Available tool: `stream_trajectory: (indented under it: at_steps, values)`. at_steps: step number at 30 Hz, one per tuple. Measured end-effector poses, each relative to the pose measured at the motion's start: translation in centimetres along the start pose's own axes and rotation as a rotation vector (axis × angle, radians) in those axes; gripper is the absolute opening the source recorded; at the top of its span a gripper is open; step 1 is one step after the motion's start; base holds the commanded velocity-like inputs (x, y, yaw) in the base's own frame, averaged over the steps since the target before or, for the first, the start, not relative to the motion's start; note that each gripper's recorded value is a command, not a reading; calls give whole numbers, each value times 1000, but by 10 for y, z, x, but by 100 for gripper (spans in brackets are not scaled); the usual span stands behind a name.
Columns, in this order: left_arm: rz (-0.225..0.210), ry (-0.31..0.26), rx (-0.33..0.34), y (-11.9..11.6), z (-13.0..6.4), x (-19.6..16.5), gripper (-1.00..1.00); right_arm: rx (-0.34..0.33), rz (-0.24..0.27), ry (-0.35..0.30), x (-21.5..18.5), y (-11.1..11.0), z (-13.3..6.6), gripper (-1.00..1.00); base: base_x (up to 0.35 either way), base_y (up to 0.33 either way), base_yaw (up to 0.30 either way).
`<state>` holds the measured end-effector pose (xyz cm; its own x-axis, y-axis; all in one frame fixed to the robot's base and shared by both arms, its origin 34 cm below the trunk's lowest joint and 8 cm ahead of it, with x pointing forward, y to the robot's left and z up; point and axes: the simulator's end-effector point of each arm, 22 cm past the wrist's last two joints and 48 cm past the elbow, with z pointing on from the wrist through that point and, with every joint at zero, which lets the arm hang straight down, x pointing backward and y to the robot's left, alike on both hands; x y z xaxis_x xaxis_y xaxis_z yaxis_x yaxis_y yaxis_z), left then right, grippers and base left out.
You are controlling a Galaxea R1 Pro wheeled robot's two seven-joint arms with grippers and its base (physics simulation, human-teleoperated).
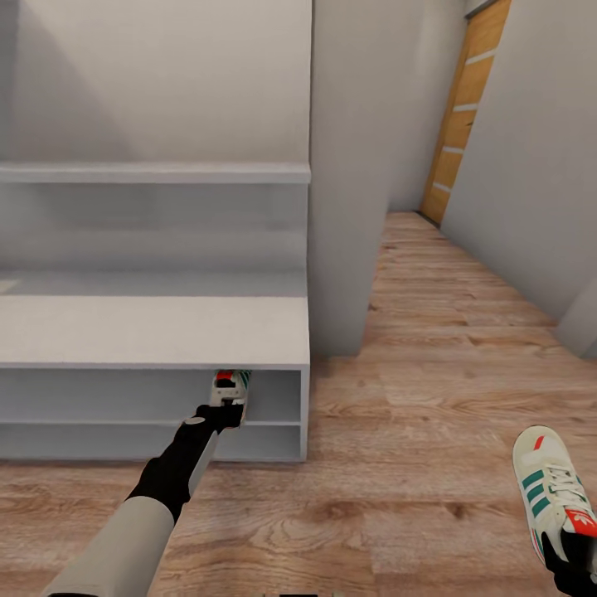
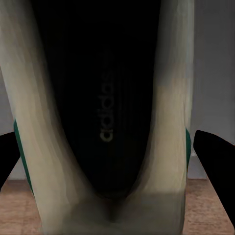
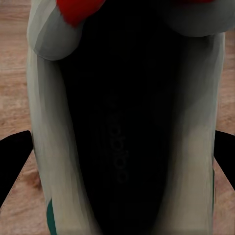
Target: Pick up the two gym shoes and the two sandals from the corridor floor and place them onto the hallstand (shoe rack) in the corridor, making sure they are on the rack and not on the floor. Arrange them so the two gym shoes are next to each other and the two sandals are next to each other.
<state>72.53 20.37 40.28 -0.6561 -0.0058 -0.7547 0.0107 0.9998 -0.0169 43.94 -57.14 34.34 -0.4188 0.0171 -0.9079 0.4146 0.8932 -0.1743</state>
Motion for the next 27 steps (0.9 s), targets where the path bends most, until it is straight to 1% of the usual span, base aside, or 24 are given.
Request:
stream_trajectory:
  at_steps: [3,11,18,27]
  values:
    - [0,1,0,0,0,0,-100,0,0,0,0,0,0,-100,161,0,0]
    - [0,1,0,0,0,0,-100,0,0,0,0,0,0,-100,38,0,0]
    - [0,0,0,0,0,0,-100,0,0,0,0,0,0,-100,172,0,0]
    - [0,1,-1,0,0,1,-100,0,0,0,0,0,0,-100,24,0,0]
